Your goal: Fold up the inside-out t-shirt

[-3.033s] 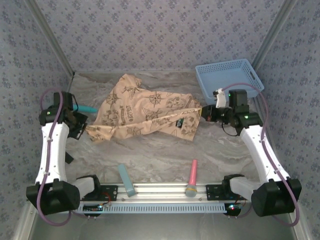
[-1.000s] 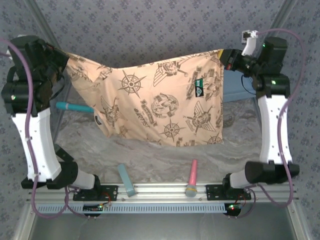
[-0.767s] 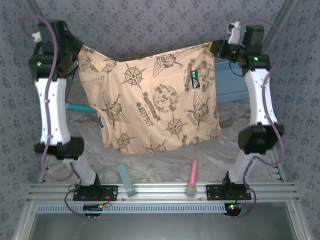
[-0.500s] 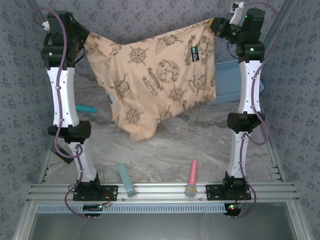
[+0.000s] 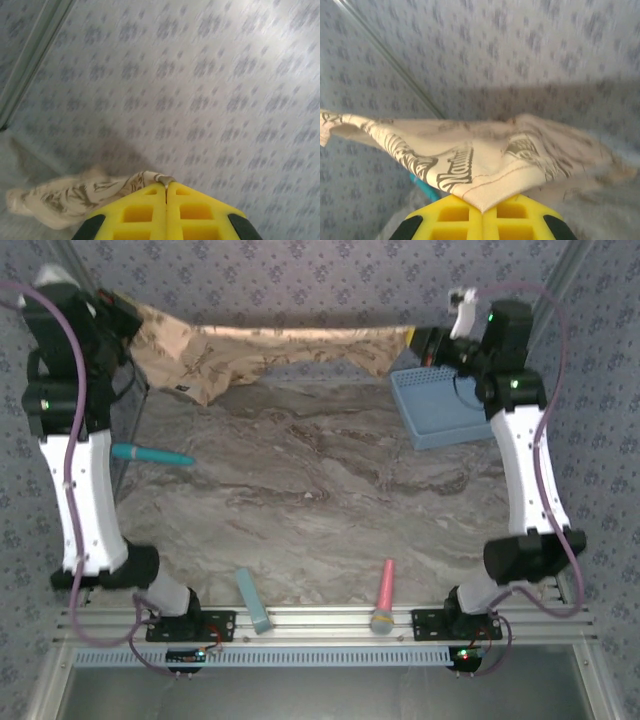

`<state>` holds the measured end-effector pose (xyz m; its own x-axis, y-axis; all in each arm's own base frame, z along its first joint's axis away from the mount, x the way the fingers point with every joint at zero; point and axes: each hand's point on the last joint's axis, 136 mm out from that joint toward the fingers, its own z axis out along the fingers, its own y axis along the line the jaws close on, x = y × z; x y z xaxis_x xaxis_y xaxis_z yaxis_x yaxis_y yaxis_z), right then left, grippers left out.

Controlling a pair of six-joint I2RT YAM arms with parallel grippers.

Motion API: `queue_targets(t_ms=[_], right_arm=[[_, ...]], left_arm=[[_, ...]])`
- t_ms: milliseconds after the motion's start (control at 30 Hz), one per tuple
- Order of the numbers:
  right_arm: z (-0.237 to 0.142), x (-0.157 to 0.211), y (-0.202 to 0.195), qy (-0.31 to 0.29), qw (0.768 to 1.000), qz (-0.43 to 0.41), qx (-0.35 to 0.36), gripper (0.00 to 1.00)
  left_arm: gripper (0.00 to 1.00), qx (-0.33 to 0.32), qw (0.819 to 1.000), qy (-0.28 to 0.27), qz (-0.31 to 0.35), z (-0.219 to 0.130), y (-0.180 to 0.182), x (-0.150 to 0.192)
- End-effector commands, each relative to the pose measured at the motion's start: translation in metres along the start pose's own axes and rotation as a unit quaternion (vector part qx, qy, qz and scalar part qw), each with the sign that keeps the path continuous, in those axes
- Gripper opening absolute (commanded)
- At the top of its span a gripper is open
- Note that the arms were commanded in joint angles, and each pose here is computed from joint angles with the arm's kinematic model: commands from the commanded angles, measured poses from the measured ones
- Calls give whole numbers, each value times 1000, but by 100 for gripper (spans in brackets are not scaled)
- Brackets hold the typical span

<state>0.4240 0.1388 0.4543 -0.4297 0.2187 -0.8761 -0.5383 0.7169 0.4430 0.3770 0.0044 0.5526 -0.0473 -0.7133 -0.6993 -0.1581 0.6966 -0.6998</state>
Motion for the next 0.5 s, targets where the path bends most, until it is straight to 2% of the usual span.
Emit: queue_targets(t_ms=[0,67,167,267,367,467], right_arm=[[12,82,-33,47,998,1,43,0],[6,136,-43,75,995,39,49,0],[-3,216,-56,118,986,96,61,0],[-18,282,-69,176,969,147,96,0],[-37,337,-76,227,947,194,121,0],[-56,370,-76,258,933,212,138,0]], left_arm=[[0,-35,996,78,-6,7,56,79],[0,-93,988,113,-47,-6,114,129],[0,-168,960,195,-107,-30,185,212],[0,-237,930,261,-105,-64,237,271],[0,-303,895,310,-103,-97,276,310],[0,-350,871,328,-108,-124,299,323]])
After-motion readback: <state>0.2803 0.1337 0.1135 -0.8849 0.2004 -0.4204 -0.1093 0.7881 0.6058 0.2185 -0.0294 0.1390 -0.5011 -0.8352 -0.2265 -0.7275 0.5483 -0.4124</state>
